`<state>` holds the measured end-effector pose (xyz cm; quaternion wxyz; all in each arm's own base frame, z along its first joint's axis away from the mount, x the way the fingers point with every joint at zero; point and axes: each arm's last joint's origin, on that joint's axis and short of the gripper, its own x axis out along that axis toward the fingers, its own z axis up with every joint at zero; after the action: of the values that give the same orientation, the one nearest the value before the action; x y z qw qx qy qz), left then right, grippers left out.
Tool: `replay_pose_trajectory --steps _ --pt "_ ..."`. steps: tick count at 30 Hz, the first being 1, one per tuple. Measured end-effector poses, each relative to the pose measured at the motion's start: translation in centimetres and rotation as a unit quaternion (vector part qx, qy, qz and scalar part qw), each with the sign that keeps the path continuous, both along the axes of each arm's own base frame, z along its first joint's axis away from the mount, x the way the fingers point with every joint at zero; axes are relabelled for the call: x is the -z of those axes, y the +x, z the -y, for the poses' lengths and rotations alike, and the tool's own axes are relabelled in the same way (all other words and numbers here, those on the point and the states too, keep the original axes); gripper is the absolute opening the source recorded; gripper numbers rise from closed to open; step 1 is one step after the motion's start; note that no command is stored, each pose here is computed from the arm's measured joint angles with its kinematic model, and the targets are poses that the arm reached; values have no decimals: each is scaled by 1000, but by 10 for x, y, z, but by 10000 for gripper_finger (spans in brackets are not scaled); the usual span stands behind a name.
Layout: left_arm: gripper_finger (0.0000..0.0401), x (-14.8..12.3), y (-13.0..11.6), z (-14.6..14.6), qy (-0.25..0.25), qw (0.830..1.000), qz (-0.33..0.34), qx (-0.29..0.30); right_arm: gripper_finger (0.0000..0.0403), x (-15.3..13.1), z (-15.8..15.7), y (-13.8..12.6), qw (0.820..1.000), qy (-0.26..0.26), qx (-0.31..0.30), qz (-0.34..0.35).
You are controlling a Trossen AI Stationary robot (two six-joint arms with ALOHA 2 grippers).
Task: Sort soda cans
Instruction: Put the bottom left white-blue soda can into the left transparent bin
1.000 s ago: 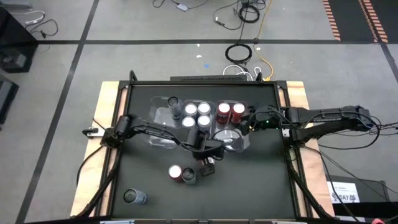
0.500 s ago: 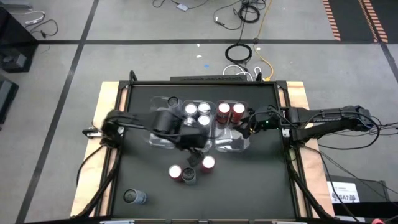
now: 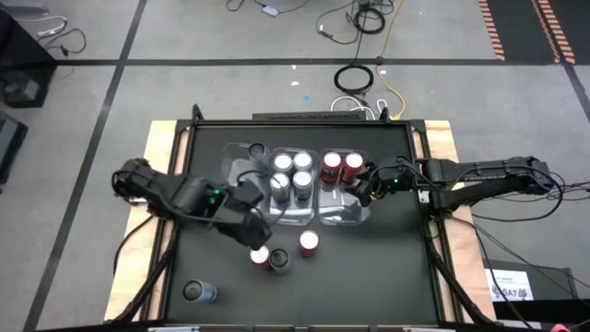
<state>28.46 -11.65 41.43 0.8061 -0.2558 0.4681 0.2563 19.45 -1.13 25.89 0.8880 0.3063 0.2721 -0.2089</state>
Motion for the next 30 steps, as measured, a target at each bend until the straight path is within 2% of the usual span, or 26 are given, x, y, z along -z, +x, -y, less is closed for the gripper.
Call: replay_pose_trajectory --steps 3,6,9,13,23,30 --pt "400 4 -19 7 -29 999 -3 -39 336 0 0 0 1000 2 2 1" --pt "400 13 -39 17 -78 993 -21 -85 336 0 0 0 1000 11 9 6" --pt "400 21 -62 24 -132 982 -52 -128 336 -1 0 1 1000 13 10 8" --pt "400 37 -89 39 -170 963 -97 -184 336 -1 0 1 999 22 23 14" --pt "400 61 -122 77 -191 928 -168 -271 336 1 1 4 999 17 32 13" --pt "400 78 -117 95 -158 932 -181 -273 336 2 1 9 999 15 31 19"
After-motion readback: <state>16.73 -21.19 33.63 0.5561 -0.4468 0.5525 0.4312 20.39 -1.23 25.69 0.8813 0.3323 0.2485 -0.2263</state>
